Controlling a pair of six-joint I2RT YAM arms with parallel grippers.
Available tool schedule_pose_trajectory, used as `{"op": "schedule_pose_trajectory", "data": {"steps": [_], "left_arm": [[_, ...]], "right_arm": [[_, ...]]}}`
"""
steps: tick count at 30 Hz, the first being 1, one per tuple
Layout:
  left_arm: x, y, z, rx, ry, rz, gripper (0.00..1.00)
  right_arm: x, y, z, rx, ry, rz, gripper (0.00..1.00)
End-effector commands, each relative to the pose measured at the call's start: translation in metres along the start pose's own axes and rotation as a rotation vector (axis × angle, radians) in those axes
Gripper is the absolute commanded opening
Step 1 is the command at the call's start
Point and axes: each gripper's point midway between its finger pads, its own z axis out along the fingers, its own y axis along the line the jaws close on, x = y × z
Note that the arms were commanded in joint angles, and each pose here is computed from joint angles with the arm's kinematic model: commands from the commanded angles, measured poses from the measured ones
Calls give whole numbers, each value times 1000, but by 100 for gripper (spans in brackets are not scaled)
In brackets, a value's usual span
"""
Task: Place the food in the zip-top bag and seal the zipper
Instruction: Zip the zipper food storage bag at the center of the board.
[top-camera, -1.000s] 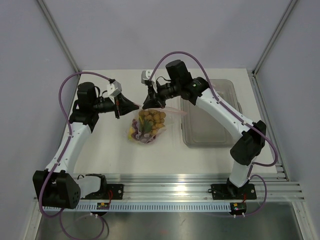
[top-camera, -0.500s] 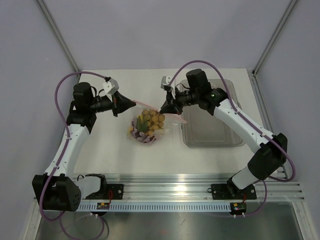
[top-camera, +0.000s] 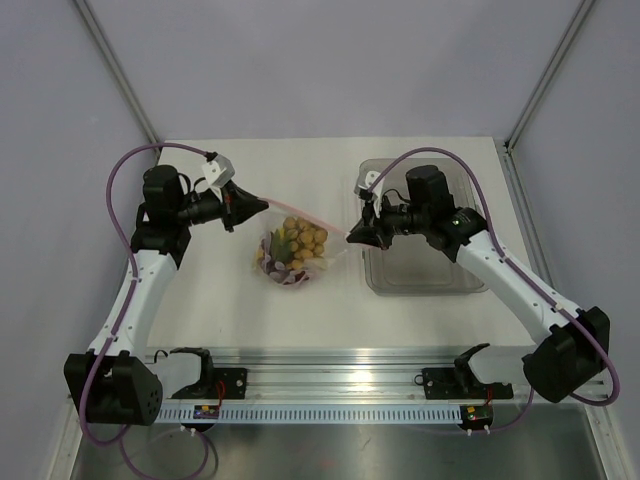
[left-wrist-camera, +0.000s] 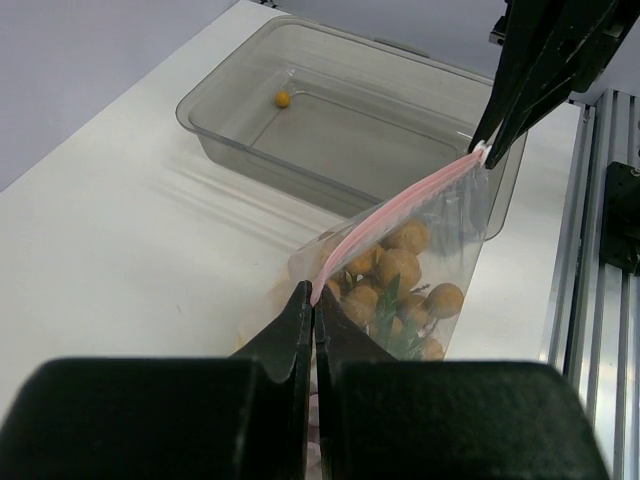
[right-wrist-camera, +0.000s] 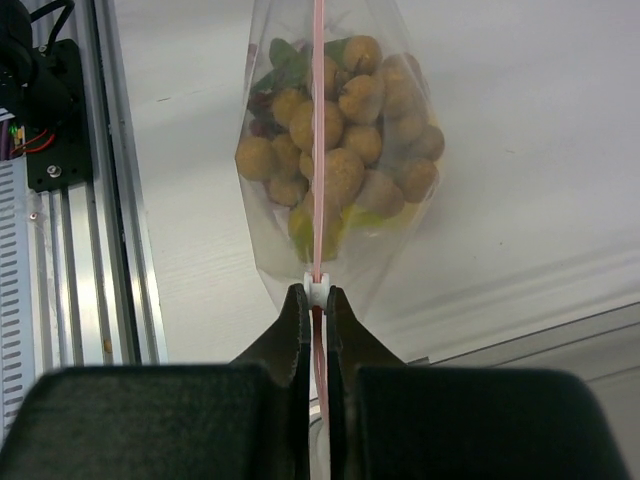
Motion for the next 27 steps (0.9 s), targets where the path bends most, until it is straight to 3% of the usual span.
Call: {"op": "schedule_pose_trajectory", "data": {"steps": [1,17,22,27], "left_arm": [[-36,13,-10,-89,-79,156,0],[-36,22,-11,-123,-89,139,0],[-38,22,-10,-112,-98,130,0],[-42,25,-10,-123,-109,138,0]], "right_arm": [[5,-7,-13,86,1,19,0],[39,-4,-29,204,33,45,0],[27,-8,-26,200,11,52,4],[12,-14,-23,184,-4,26,0]]}}
